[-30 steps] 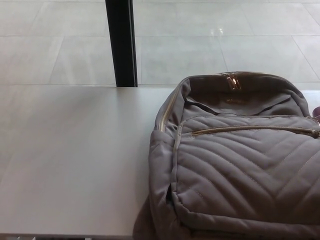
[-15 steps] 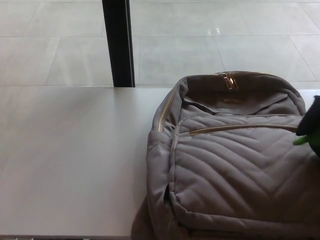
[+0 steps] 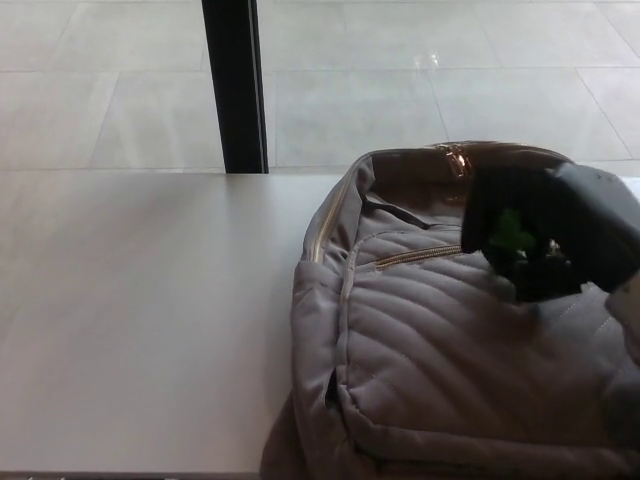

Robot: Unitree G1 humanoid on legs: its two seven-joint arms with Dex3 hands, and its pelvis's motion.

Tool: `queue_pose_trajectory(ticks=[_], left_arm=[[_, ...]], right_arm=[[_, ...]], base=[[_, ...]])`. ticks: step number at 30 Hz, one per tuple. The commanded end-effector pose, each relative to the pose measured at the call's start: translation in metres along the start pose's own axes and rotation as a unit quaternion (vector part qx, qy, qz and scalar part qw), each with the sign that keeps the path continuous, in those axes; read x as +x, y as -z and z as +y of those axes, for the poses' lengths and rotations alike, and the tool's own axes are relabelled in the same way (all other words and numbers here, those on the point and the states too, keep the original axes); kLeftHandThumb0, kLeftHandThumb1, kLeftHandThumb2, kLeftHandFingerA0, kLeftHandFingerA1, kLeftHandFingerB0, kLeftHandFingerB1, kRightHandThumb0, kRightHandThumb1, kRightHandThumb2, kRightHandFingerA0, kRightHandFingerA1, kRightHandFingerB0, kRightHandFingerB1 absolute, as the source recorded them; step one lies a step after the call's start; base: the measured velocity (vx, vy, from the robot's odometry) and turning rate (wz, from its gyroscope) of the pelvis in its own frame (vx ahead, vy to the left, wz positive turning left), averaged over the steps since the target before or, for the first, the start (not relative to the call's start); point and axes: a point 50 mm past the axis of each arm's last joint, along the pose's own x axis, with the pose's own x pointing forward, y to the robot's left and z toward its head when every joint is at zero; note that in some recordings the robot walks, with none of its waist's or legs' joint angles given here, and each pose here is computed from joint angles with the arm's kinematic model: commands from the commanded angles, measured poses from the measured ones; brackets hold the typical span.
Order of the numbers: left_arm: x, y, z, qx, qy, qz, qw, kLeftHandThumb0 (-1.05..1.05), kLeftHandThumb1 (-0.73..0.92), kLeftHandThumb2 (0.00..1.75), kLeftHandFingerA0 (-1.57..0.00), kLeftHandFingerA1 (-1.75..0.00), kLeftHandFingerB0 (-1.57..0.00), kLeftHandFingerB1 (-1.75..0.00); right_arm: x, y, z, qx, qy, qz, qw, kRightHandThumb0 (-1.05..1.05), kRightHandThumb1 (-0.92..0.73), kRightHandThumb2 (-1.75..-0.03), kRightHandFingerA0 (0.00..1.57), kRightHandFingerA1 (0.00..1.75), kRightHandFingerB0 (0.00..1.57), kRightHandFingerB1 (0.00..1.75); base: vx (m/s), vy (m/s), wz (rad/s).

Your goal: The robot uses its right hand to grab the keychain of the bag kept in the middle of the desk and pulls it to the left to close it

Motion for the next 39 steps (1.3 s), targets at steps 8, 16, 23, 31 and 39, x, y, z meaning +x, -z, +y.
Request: queue_pose_trajectory(ticks=[8, 16, 23, 31, 39], left_arm=[[0.000, -0.001, 0.001, 0.009, 0.000, 0.000, 1.000, -0.88, 0.90, 0.66, -0.48, -0.68, -0.35, -0.48], [0.000, 0.001, -0.002, -0.003, 0.006, -0.004, 1.000, -0.86, 0.90, 0.66, -0.48, -0.70, -0.34, -0.49], [0.001, 0.000, -0.002, 0.000, -0.004, -0.006, 1.000, -0.81, 0.72, 1.13, -0.47, -0.71, -0.30, -0.57], [0.001, 0.002, -0.004, -0.007, 0.005, -0.006, 1.000, -0.83, 0.69, 1.10, -0.50, -0.74, -0.31, -0.59], [-0.001, 0.007, -0.003, -0.023, 0.002, -0.002, 1.000, -0.90, 0.72, 1.13, -0.48, -0.73, -0.31, -0.59]], right_arm=[[0.018, -0.032, 0.060, -0.073, -0.103, -0.044, 0.991, -0.19, -0.59, -0.96, 0.87, 1.75, 0.66, 1.69], [0.029, -0.041, 0.084, -0.068, -0.115, -0.046, 0.990, -0.17, -0.54, -0.98, 0.91, 1.75, 0.69, 1.72], [0.035, -0.054, 0.093, -0.064, -0.126, -0.063, 0.988, -0.18, -0.55, -0.96, 0.86, 1.75, 0.67, 1.65], [0.040, -0.033, 0.034, -0.102, -0.107, -0.040, 0.988, -0.23, -0.64, -0.67, 0.89, 1.50, 0.72, 0.67], [0.041, -0.004, -0.020, -0.125, -0.092, 0.000, 0.988, -0.17, -0.65, -0.97, 0.86, 1.72, 0.75, 1.22]], base=[[0.00, 0.000, 0.00], [0.00, 0.000, 0.00], [0.00, 0.000, 0.00], [0.00, -0.001, 0.01], [0.00, 0.000, 0.00]])
